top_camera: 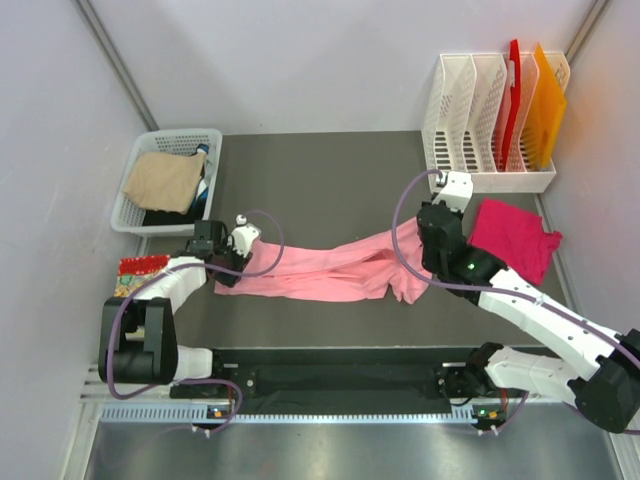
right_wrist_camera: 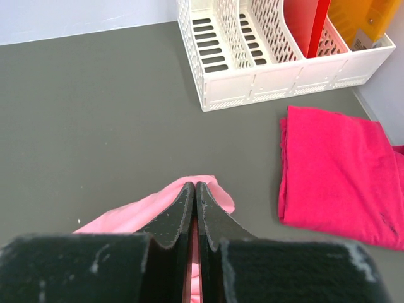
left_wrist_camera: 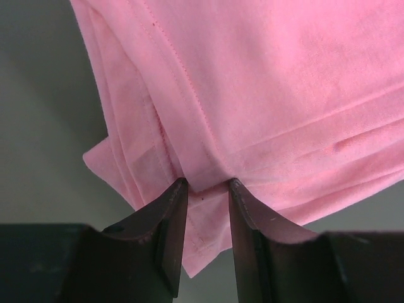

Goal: Fold and stack the t-shirts
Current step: Flatten out the tshirt

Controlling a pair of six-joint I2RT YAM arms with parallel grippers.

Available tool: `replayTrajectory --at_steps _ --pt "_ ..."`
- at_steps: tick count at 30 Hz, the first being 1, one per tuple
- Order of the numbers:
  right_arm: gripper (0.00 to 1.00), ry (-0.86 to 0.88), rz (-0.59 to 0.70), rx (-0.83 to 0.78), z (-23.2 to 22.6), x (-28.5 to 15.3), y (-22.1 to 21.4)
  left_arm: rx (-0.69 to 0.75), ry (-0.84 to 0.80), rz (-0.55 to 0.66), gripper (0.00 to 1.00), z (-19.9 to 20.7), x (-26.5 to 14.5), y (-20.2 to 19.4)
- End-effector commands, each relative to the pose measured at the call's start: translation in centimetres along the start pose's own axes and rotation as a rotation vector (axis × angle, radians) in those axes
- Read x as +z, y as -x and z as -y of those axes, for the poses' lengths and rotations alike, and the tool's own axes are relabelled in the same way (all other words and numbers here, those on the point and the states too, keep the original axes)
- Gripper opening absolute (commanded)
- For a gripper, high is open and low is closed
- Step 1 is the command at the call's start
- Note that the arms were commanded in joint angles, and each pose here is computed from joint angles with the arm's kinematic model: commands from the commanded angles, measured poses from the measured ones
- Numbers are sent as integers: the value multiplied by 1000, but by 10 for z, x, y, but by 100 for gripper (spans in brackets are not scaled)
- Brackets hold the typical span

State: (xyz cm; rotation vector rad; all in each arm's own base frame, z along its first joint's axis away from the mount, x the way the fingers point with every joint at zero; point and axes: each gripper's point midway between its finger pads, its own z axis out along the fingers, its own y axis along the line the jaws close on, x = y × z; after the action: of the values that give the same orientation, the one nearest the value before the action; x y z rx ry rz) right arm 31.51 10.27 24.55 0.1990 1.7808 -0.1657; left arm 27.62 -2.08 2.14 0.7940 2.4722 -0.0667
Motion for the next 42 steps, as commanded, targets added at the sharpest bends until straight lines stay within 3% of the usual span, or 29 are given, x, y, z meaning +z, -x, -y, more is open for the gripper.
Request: replayTrajectory --at_steps 1,42 --pt "0 8 23 29 -6 -1 6 5 55 80 38 -18 -2 26" --pt "0 15 17 14 -11 2 1 0 27 165 38 -15 -20 53"
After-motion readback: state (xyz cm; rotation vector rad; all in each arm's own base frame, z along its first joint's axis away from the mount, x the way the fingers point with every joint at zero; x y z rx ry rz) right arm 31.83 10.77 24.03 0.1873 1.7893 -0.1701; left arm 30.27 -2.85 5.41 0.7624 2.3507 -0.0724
